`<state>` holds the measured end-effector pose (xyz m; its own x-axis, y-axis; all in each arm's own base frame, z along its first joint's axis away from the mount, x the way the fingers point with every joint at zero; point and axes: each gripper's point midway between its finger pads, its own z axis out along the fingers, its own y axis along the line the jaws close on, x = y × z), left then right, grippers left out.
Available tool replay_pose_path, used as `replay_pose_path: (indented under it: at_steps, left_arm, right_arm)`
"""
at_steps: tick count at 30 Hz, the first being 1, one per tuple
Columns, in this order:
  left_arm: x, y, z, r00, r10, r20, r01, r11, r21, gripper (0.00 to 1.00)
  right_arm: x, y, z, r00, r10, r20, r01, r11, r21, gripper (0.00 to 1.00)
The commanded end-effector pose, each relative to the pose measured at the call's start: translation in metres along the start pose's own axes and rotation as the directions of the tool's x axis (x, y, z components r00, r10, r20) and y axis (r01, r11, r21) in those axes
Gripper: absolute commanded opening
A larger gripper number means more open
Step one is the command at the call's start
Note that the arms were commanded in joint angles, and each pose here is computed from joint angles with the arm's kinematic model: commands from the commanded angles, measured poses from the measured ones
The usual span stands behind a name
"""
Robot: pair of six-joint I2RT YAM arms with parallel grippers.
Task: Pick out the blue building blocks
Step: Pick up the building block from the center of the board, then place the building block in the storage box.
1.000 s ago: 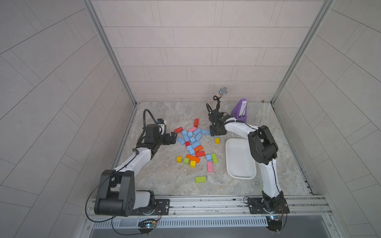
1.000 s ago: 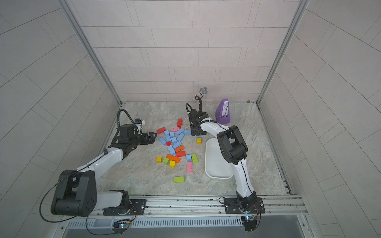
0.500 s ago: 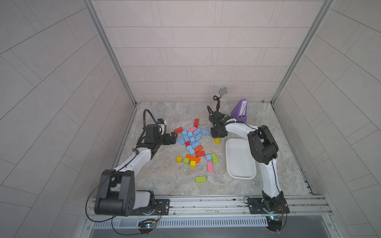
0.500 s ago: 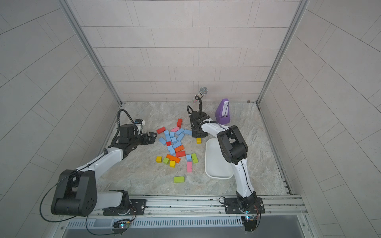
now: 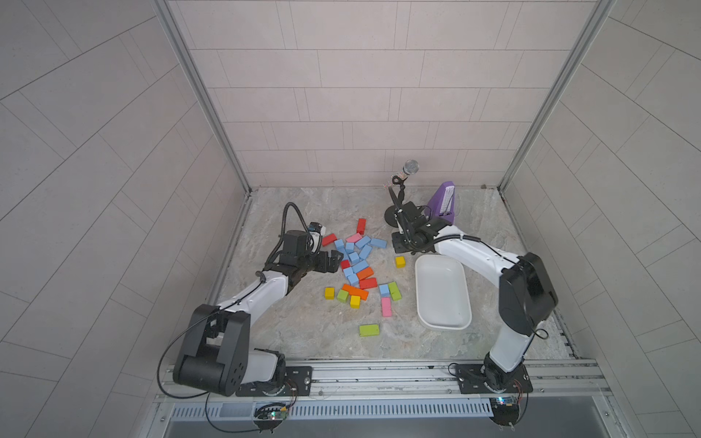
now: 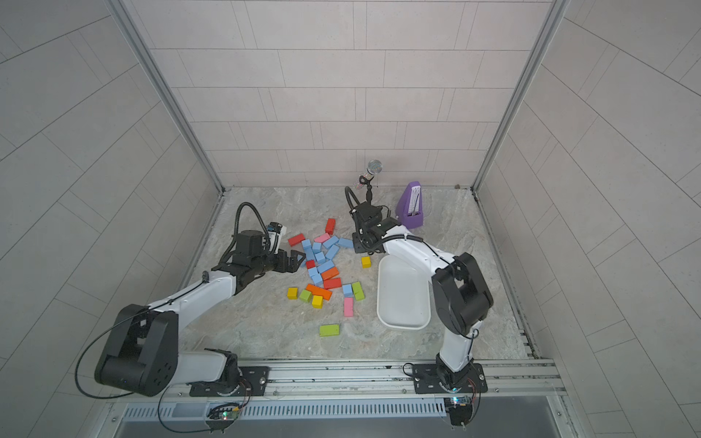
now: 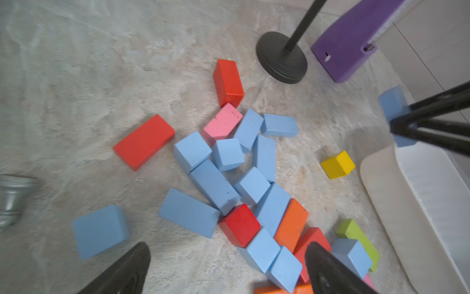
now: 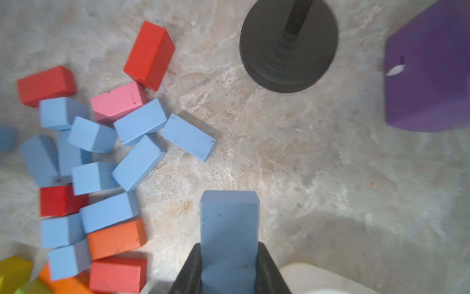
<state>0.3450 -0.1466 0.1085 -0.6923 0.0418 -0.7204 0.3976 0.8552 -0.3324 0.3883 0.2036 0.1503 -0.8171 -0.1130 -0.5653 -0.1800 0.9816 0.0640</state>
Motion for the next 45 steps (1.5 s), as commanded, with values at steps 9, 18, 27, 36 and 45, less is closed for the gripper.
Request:
replay_pose_path:
  at_steps: [9,18,27,36,45]
  left_arm:
    - [-0.002,-0.023,0.011,0.999,0.039,-0.023,-0.038,0.997,0.06,1.0]
    - [-0.009,-0.018,0.005,0.998,0.065,-0.011,-0.064,0.998,0.016,1.0]
    - [-0.014,-0.011,0.002,0.999,0.034,0.002,-0.034,0.999,-0.016,1.0]
    - [-0.023,-0.006,-0.007,0.998,0.042,0.041,-0.04,0.998,-0.04,1.0]
    - [-0.024,-0.009,-0.009,0.998,0.039,0.056,-0.038,0.999,-0.021,1.0]
  right_arm:
    - [0.092,-0.072,-0.07,0.999,0.027,0.024,-0.03,0.993,0.116,0.24]
    - [0.132,-0.077,-0.049,0.995,0.091,0.033,-0.093,0.995,0.042,0.24]
    - [0.134,-0.067,-0.008,0.995,0.083,-0.05,-0.083,0.997,0.007,0.24]
    - [0.141,-0.059,0.02,0.987,0.082,-0.141,-0.083,0.997,-0.003,0.25]
    - [0.144,-0.052,0.031,0.981,0.145,-0.131,-0.152,0.987,-0.046,0.3]
